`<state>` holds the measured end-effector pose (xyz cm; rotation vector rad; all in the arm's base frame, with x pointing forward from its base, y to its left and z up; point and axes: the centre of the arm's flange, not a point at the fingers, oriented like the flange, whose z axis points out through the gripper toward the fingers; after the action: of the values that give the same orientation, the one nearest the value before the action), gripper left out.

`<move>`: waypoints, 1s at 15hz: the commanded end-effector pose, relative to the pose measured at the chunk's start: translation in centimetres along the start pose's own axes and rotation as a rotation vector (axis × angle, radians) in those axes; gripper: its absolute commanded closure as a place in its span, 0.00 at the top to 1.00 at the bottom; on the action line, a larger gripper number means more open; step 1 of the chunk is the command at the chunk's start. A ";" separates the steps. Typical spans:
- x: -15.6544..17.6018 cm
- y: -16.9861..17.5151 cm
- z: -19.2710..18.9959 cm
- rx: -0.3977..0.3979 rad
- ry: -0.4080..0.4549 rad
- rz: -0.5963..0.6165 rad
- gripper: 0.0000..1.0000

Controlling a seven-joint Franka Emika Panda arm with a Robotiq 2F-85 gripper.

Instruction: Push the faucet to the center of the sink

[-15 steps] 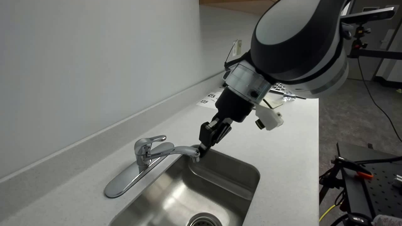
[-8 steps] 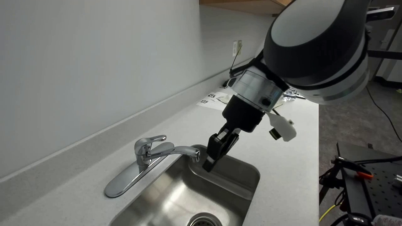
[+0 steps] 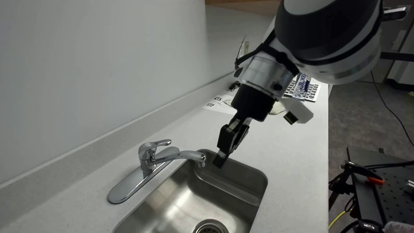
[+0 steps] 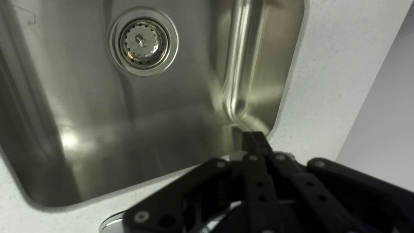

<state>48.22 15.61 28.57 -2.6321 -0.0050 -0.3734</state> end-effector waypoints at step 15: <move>4.4 -2.9 -11.5 0.124 0.143 -0.183 0.00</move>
<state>50.45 13.37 39.83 -2.5043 -0.1847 -0.5740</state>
